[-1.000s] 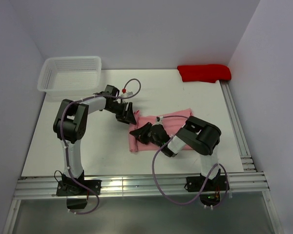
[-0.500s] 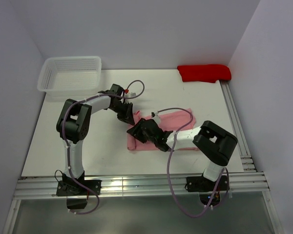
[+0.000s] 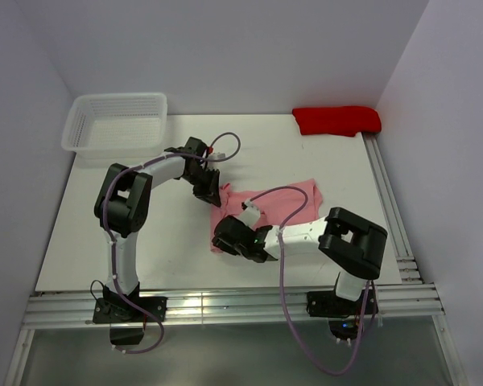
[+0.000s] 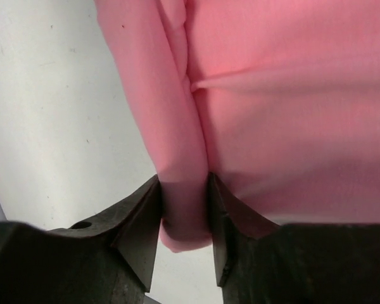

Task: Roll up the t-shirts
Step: Roll the tshirt

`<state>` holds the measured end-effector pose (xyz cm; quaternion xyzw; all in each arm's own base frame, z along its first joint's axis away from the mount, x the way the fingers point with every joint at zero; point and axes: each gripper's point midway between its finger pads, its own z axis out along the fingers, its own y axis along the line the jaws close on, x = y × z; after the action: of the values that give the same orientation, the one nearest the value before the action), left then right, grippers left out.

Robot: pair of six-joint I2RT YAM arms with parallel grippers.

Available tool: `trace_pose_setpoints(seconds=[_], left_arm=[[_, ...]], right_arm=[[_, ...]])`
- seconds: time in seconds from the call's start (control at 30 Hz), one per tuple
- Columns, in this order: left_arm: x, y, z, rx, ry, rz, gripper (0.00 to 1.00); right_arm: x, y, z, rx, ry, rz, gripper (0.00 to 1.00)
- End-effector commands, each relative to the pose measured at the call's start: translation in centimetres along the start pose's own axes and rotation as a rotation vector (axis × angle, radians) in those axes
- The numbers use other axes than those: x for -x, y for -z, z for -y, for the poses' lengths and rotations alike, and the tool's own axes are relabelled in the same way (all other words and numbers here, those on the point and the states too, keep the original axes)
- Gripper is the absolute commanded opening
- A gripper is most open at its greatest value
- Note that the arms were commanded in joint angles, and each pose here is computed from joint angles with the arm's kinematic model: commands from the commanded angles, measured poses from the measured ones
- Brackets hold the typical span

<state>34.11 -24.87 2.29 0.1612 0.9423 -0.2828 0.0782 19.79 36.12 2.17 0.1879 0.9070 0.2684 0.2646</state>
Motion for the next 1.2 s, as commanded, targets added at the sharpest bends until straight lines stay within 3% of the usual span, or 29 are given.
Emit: trace_pose_setpoints(seconds=[0.0, 0.17, 0.37, 0.57, 0.87, 1.17], left_arm=[[1.5, 0.9, -1.4, 0.106, -0.03, 0.05, 0.05], [1.4, 0.9, -1.2, 0.123, -0.044, 0.049, 0.06], [1.3, 1.0, -1.1, 0.127, -0.044, 0.044, 0.06], [1.1, 0.9, -1.0, 0.126, -0.047, 0.04, 0.06], [1.0, 0.7, -0.9, 0.125, -0.049, 0.029, 0.06], [0.8, 0.6, -0.8, 0.123, -0.057, 0.019, 0.09]], right_arm=[[-0.7, 1.1, 1.6, -0.089, 0.052, -0.001, 0.45], [2.1, 3.8, -0.3, -0.128, 0.162, 0.072, 0.54], [5.4, 5.6, -4.5, -0.169, 0.289, 0.164, 0.55], [8.1, 3.7, -8.0, -0.234, 0.377, 0.26, 0.53], [9.3, -1.0, -6.4, -0.381, 0.478, 0.316, 0.51], [6.9, -3.1, -3.5, -0.456, 0.542, 0.251, 0.51]])
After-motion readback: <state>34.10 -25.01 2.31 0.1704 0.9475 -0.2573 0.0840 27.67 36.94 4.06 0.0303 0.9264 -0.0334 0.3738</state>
